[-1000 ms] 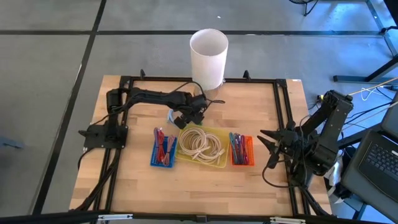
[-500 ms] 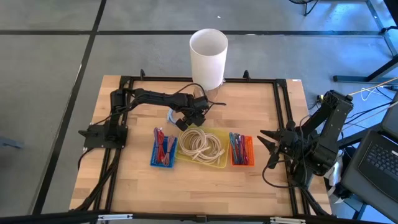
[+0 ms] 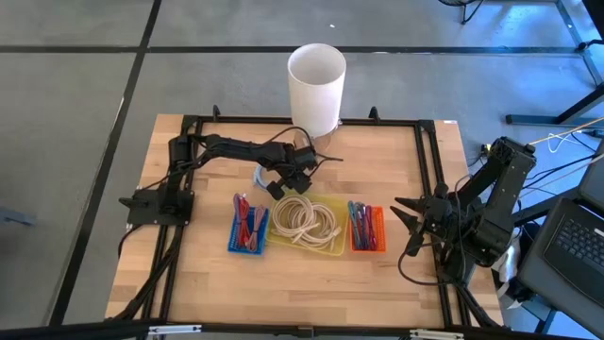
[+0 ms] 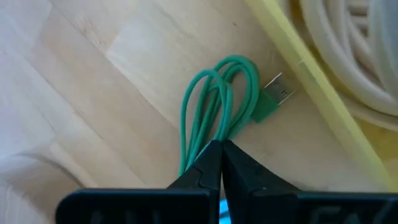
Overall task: Pick & Place USB Port
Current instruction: Put the green charger cable into the blue bin
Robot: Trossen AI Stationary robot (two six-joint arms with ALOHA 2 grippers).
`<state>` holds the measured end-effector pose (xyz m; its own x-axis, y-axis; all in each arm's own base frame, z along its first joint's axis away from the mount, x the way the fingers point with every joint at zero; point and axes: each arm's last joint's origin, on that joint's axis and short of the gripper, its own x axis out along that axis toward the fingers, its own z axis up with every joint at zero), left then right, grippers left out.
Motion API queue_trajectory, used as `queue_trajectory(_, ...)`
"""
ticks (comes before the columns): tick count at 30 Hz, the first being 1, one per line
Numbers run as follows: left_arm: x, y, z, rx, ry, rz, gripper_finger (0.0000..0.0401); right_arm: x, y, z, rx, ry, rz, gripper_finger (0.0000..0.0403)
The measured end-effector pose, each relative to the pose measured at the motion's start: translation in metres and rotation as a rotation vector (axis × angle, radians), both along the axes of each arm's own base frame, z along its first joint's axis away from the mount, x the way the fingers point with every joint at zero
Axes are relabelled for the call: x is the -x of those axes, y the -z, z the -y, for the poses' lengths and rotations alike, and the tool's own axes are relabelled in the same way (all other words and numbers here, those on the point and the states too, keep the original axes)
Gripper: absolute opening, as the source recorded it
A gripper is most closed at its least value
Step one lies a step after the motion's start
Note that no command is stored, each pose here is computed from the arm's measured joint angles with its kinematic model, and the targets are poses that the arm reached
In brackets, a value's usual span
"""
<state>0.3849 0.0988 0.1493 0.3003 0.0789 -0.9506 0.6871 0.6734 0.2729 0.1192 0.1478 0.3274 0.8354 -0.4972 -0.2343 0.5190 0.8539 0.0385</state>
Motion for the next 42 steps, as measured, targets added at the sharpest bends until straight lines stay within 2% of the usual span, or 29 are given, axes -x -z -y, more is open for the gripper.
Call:
queue_trajectory(5,-0.005,-0.01,-0.001,-0.059,-0.027,-0.036,0.0002,0.0,0.0,0.0,0.001,-0.001,-0.001,0.0122)
queue_trajectory(10,-0.014,-0.029,0.0,-0.172,-0.038,-0.023,0.0001,0.0,0.0,0.0,-0.002,0.0,0.0,0.0122)
queue_trajectory(21,-0.023,-0.069,0.016,-0.142,-0.126,-0.024,0.0001,0.0,0.002,-0.001,-0.032,0.001,-0.046,0.0122)
queue_trajectory(28,-0.026,-0.095,0.027,-0.21,-0.124,0.035,0.0001,0.0,0.002,-0.002,-0.034,0.001,-0.047,0.0122)
queue_trajectory(34,-0.015,-0.125,0.037,-0.217,-0.144,0.112,0.0001,0.0,0.002,-0.002,-0.037,0.001,-0.052,0.0122)
queue_trajectory(39,0.005,-0.159,0.048,-0.244,-0.177,0.179,0.0001,-0.001,0.003,-0.002,-0.041,0.002,-0.05,0.0122)
queue_trajectory(42,0.017,-0.176,0.053,-0.154,-0.197,0.228,0.0001,-0.001,0.003,-0.002,-0.045,0.001,-0.047,0.0122)
